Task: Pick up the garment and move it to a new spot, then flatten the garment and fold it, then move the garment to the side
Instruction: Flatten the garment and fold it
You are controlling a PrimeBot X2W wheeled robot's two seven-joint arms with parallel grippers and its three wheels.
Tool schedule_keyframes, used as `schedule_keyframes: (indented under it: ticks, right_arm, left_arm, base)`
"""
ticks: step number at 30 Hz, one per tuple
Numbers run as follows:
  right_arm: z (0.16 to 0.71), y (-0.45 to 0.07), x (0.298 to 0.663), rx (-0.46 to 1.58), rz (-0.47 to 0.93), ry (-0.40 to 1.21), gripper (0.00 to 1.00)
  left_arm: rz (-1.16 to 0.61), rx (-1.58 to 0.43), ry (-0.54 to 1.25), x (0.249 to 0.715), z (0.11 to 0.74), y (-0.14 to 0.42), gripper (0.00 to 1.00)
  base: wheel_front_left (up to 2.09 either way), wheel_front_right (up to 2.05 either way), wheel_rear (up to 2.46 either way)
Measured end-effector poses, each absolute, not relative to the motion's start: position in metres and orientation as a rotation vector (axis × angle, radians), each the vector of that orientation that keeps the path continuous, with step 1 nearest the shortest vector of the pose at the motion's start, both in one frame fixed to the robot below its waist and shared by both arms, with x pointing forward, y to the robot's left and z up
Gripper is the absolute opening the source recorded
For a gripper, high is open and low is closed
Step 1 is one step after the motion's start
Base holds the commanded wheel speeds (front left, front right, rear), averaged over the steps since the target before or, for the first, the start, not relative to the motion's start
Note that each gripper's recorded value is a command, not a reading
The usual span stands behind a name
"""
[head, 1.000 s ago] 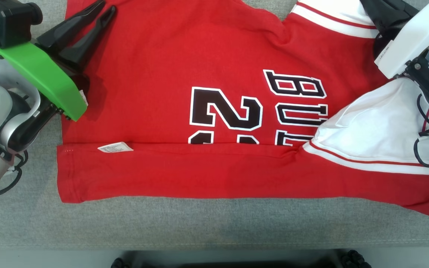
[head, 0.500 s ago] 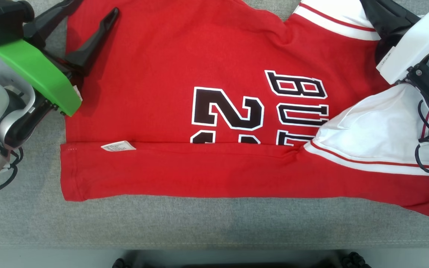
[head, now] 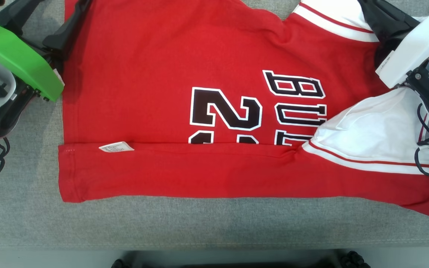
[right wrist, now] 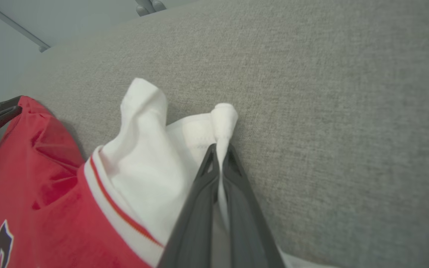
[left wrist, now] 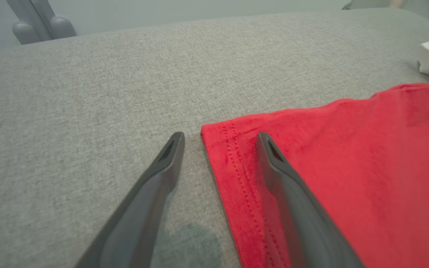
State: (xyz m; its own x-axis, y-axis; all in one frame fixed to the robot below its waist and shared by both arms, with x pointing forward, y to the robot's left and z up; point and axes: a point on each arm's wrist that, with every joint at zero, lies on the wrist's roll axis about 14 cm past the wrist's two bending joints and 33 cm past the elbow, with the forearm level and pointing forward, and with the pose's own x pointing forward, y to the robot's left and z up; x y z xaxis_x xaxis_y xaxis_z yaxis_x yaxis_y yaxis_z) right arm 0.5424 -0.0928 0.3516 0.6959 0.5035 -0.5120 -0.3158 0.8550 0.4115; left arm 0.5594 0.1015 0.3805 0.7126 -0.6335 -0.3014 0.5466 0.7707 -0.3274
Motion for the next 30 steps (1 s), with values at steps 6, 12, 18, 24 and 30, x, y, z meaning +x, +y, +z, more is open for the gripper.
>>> schedule_keyframes:
  ticks: [6,12,18,24,30]
  right_arm:
    - [0.351,-0.095,0.54,0.306,0.456,0.661,0.0]
    - [0.351,-0.097,0.538,0.305,0.451,0.661,0.0]
    - [0.352,-0.099,0.537,0.304,0.448,0.661,0.0]
    - [0.354,-0.1,0.535,0.307,0.442,0.653,0.0]
    - [0.363,-0.103,0.531,0.312,0.433,0.627,0.0]
  left_arm:
    - [-0.666,-0.223,0.445,0.556,0.372,0.099,0.98]
    - [-0.672,-0.232,0.446,0.56,0.372,0.095,0.48]
    - [-0.682,-0.239,0.446,0.559,0.371,0.09,0.0]
    - [-0.698,-0.248,0.423,0.557,0.377,0.083,0.0]
    - [-0.697,-0.256,0.385,0.554,0.392,0.082,0.0]
  base:
    - [0.0,0.0,0.0]
    - [0.0,0.0,0.0]
    - [0.0,0.0,0.0]
    - [0.0,0.0,0.0]
    - [0.0,0.0,0.0]
